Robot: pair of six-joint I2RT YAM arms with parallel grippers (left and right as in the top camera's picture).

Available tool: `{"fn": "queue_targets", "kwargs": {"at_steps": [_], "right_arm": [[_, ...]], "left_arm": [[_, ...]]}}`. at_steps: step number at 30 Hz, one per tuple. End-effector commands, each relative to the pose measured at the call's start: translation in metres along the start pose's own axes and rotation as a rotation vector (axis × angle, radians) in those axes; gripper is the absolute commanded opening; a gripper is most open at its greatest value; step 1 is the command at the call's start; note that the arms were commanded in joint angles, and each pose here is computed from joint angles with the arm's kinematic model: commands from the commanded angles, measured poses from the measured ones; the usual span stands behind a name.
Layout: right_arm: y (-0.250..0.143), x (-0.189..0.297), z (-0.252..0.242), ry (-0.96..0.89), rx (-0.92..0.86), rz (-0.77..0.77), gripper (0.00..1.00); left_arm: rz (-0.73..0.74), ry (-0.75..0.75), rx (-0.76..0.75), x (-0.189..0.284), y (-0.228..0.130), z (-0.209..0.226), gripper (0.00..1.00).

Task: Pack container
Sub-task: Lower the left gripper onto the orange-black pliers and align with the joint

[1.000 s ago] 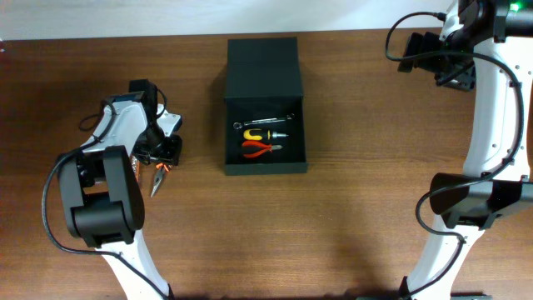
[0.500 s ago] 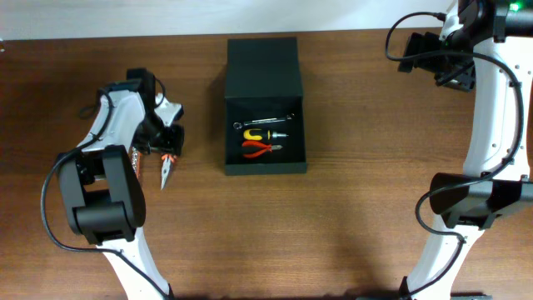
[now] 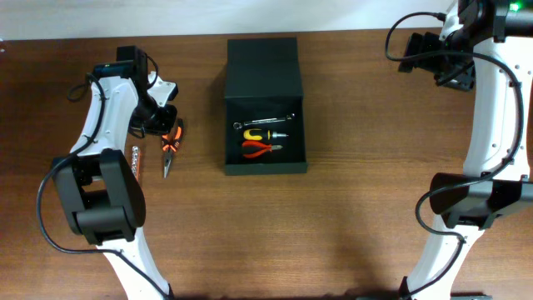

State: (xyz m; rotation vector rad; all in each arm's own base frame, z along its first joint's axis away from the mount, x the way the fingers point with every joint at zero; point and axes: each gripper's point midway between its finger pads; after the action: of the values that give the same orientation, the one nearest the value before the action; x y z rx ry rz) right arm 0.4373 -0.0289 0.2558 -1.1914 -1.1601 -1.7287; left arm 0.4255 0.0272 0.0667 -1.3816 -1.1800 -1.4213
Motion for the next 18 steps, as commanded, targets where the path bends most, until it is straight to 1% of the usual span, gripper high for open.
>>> {"fn": "queue_targets", "kwargs": {"at_steps": [1,3,5,9,11,13,18], "right_arm": [[0.000,-0.004,-0.005,-0.014,-0.012,0.012,0.89],[0.000,-0.004,-0.005,-0.014,-0.012,0.012,0.89],[0.000,-0.004,-0.005,-0.014,-0.012,0.012,0.89],[0.000,-0.004,-0.005,-0.014,-0.012,0.012,0.89],[0.000,-0.004,-0.005,-0.014,-0.012,0.012,0.89],[0.000,-0.004,-0.005,-0.014,-0.012,0.012,0.89],[0.000,-0.004,-0.005,-0.014,-0.012,0.012,0.89]], "left_arm": [[0.010,0.022,0.057,-0.001,-0.002,0.004,0.11],[0.008,0.022,0.112,-0.005,-0.002,0.004,0.16],[0.007,0.023,0.153,-0.009,-0.003,0.004,0.32],[0.035,0.016,0.156,-0.022,-0.013,0.001,0.50],[0.051,0.012,0.153,-0.031,-0.019,0.000,0.54],[0.054,0.011,0.154,-0.038,-0.022,-0.001,0.55],[0.034,0.016,0.152,-0.044,-0.019,0.000,0.73]]}}
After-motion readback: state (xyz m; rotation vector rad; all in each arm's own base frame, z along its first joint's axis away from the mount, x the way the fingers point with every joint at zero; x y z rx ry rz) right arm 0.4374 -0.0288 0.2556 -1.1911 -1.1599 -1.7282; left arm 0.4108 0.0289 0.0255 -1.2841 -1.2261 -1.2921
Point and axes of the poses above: each gripper's point midway between its finger pads, its own x axis back along the fingers, its own z axis along the line the jaws close on, y = z × x
